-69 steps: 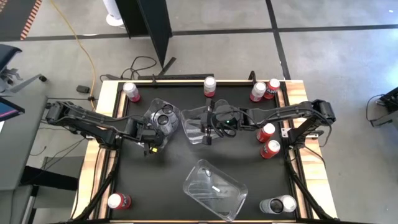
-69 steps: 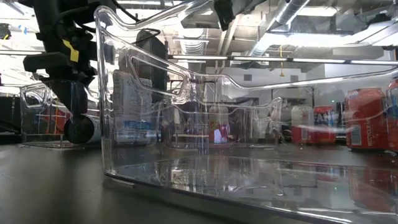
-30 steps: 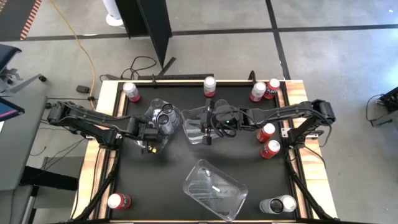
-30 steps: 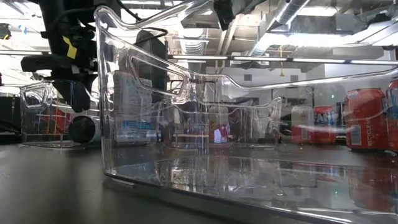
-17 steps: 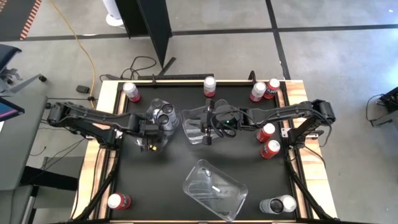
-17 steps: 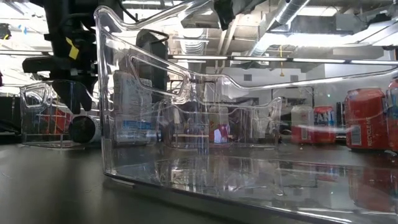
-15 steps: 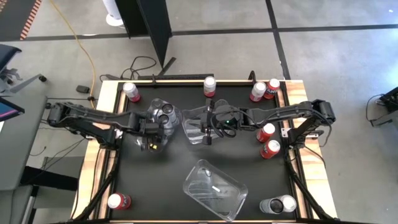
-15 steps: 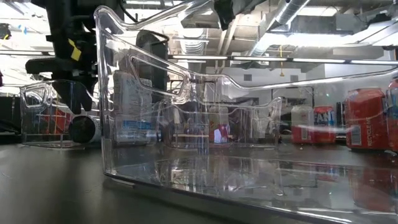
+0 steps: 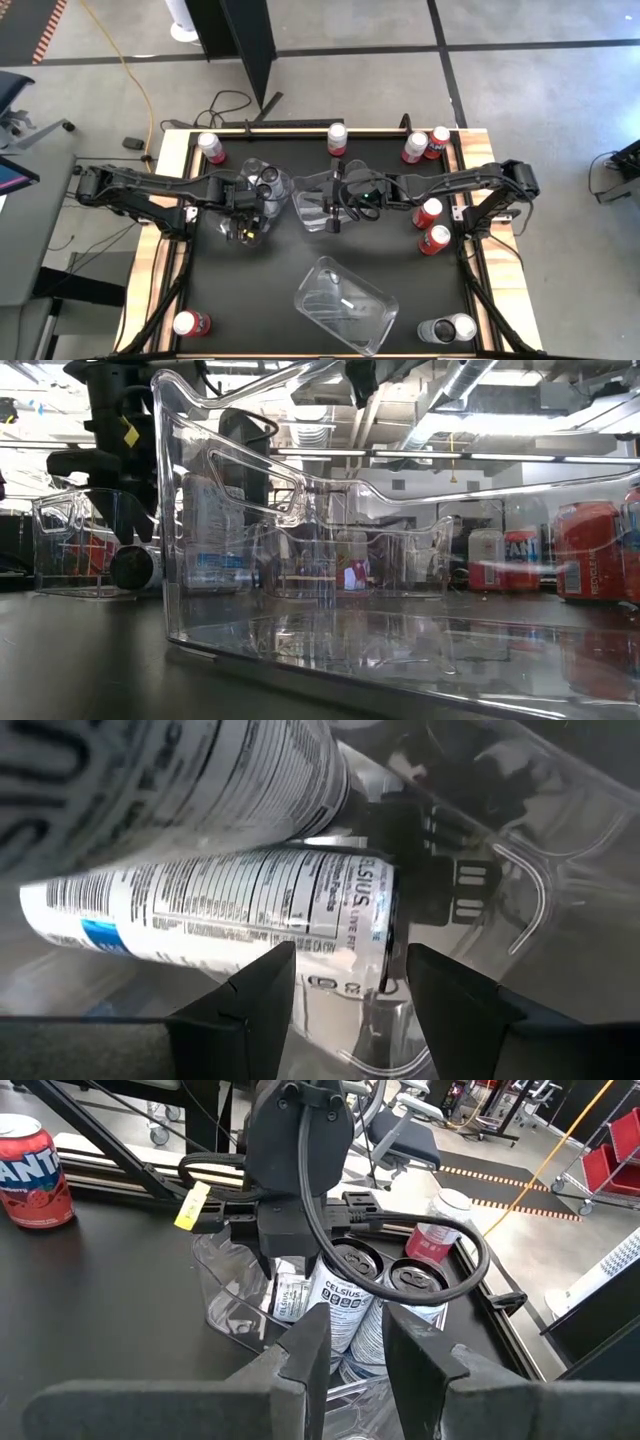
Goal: Sort soda cans
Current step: Put the left black soda can in the top left transparent bin
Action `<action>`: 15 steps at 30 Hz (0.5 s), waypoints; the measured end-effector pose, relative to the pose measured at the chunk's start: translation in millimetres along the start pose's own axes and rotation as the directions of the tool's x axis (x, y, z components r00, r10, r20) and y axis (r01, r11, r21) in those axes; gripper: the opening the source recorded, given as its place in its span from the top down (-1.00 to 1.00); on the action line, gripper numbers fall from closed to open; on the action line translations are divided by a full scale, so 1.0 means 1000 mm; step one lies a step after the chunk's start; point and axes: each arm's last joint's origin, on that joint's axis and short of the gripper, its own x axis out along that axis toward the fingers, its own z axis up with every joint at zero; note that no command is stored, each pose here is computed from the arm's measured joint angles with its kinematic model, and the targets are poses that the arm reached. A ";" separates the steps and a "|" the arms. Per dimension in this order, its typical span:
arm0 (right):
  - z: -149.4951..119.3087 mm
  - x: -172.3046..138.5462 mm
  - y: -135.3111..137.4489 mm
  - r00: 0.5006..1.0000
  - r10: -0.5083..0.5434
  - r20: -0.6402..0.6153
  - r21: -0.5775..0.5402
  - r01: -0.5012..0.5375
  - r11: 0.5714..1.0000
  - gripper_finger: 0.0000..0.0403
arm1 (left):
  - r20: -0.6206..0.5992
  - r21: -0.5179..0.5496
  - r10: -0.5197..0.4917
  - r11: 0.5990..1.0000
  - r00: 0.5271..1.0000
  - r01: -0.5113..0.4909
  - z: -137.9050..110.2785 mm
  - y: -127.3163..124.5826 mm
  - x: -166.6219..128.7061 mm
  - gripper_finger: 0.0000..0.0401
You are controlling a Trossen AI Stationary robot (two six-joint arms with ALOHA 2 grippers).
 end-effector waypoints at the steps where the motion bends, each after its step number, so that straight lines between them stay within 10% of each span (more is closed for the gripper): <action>1: 0.000 0.000 0.000 1.000 0.000 0.000 0.000 0.000 1.000 0.44 | 0.004 0.000 0.000 1.000 1.000 0.000 0.000 0.000 0.000 0.05; 15: 0.000 0.000 0.000 1.000 0.000 0.000 0.000 0.000 1.000 0.44 | -0.047 -0.027 -0.003 1.000 0.999 0.002 0.002 -0.001 0.008 0.05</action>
